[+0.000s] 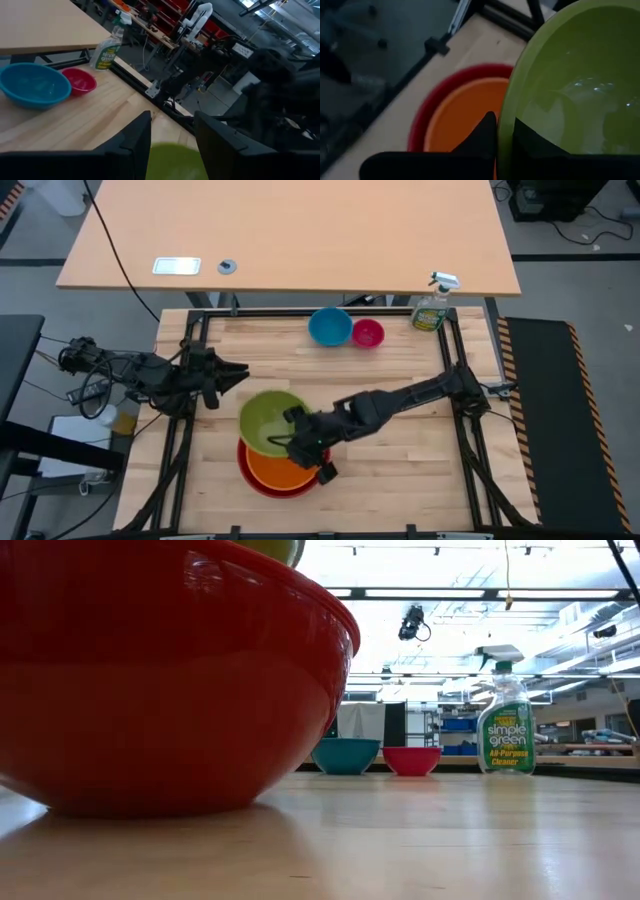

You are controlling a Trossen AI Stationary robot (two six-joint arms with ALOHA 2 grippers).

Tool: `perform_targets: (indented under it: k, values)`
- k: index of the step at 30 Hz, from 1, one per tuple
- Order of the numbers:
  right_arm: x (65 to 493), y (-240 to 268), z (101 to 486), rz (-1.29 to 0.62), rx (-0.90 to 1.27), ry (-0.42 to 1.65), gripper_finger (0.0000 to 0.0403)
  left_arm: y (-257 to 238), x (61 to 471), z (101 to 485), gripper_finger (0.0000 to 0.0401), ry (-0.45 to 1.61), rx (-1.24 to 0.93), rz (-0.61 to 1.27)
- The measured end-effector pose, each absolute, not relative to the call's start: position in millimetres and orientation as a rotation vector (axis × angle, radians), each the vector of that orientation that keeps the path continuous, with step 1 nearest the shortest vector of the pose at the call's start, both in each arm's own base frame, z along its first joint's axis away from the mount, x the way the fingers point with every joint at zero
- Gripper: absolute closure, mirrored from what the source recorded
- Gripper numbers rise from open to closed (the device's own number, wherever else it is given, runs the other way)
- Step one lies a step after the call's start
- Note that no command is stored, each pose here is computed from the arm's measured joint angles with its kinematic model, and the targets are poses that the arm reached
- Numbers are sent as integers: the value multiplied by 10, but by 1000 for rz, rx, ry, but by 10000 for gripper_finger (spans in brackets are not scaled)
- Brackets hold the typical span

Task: Nest bowls inside each other
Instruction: Stack the green bowl on top of the orange bowl

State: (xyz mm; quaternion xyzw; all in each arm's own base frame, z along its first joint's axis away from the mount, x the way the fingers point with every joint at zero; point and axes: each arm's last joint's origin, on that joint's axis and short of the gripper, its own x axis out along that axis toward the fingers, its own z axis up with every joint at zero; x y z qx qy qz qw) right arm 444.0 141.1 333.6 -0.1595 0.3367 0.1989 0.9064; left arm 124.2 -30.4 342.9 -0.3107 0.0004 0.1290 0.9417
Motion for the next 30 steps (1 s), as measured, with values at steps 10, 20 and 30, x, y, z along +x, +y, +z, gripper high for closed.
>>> perform_targets:
  k: [10, 20, 30]
  values:
    - [4493, 1568, 2712, 422, -268, 701, 372, -300, 1244, 3419, 248, 3, -626, 286]
    - [4403, 1588, 2147, 413, -299, 742, 371, -320, 1294, 3385, 248, 31, -610, 295]
    - [4414, 1541, 2121, 457, -175, 760, 310, -327, 1313, 3366, 248, 47, -603, 300]
